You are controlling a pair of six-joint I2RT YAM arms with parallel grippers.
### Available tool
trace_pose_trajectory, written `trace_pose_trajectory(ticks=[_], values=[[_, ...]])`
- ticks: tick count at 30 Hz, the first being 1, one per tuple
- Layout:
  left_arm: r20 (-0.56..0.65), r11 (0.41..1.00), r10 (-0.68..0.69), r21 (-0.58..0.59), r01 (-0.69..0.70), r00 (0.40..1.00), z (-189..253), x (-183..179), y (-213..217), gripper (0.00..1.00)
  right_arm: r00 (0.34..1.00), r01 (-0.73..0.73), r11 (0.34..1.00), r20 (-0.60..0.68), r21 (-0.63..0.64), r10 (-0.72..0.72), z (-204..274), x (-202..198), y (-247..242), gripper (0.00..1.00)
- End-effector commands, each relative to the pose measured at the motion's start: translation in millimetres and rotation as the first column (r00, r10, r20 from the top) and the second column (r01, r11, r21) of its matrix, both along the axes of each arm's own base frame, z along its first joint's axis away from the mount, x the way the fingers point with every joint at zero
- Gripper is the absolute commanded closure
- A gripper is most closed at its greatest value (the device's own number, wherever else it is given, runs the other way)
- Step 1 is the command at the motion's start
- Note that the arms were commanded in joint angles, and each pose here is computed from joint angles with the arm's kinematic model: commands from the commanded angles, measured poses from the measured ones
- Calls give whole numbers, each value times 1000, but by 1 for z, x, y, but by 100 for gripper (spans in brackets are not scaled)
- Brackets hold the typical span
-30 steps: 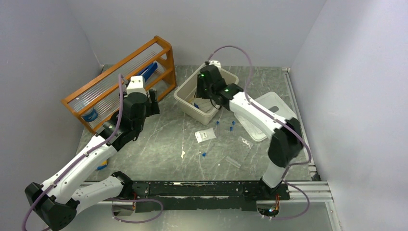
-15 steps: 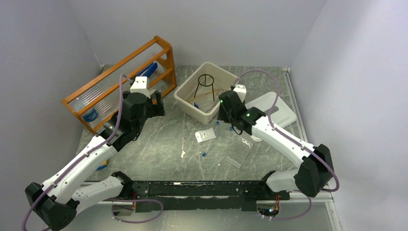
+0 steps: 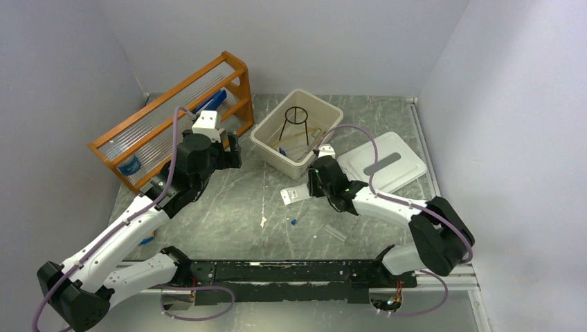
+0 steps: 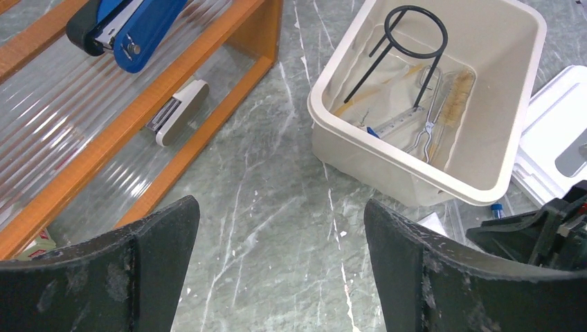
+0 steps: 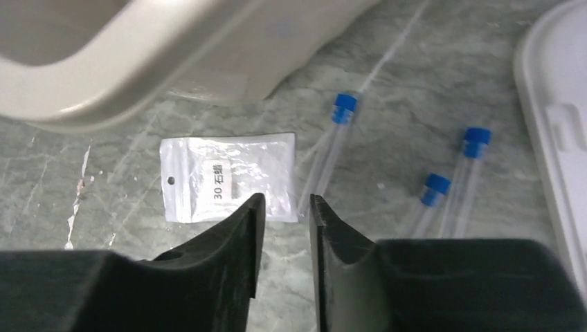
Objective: Organize the chemistry lab equipment
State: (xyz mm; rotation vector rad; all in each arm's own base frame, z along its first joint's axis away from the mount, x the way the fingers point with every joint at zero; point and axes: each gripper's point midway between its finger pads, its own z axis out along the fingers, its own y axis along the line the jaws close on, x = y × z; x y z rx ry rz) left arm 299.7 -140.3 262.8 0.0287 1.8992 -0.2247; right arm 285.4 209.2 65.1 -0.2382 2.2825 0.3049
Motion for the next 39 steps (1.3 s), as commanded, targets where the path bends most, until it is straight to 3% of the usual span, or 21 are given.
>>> trace_pose_trajectory(ticks=[1, 4, 11, 16, 23, 29, 34, 39], values=[[26, 1000, -16, -4, 16, 1000, 6, 5, -4, 8, 985, -133, 991, 114, 20, 129, 13, 18, 31, 71], [21, 1000, -13, 1, 13, 1000, 4, 6, -4, 8, 981, -170, 985, 97, -3, 170, 3, 18, 39, 72], [23, 1000, -11, 3, 11, 1000, 4, 7, -4, 8, 976, -213, 976, 35, -50, 214, -32, 9, 40, 55], [21, 1000, -6, 10, 5, 1000, 3, 7, -3, 9, 978, -201, 975, 28, -97, 205, -42, 13, 40, 55], [25, 1000, 28, 12, -28, 999, 5, 7, 4, 9, 986, -166, 964, -41, -209, 160, -65, 0, 25, 69], [54, 999, 42, -2, -42, 998, 10, 5, 8, 9, 984, -176, 958, -72, -228, 164, -68, -17, 30, 91], [46, 999, 50, 2, -50, 998, 9, 5, 10, 10, 980, -201, 969, -45, -147, 196, -40, -20, 44, 100], [43, 998, 60, 0, -60, 997, 9, 5, 11, 10, 952, -307, 952, 18, -6, 307, 7, -30, 69, 100]])
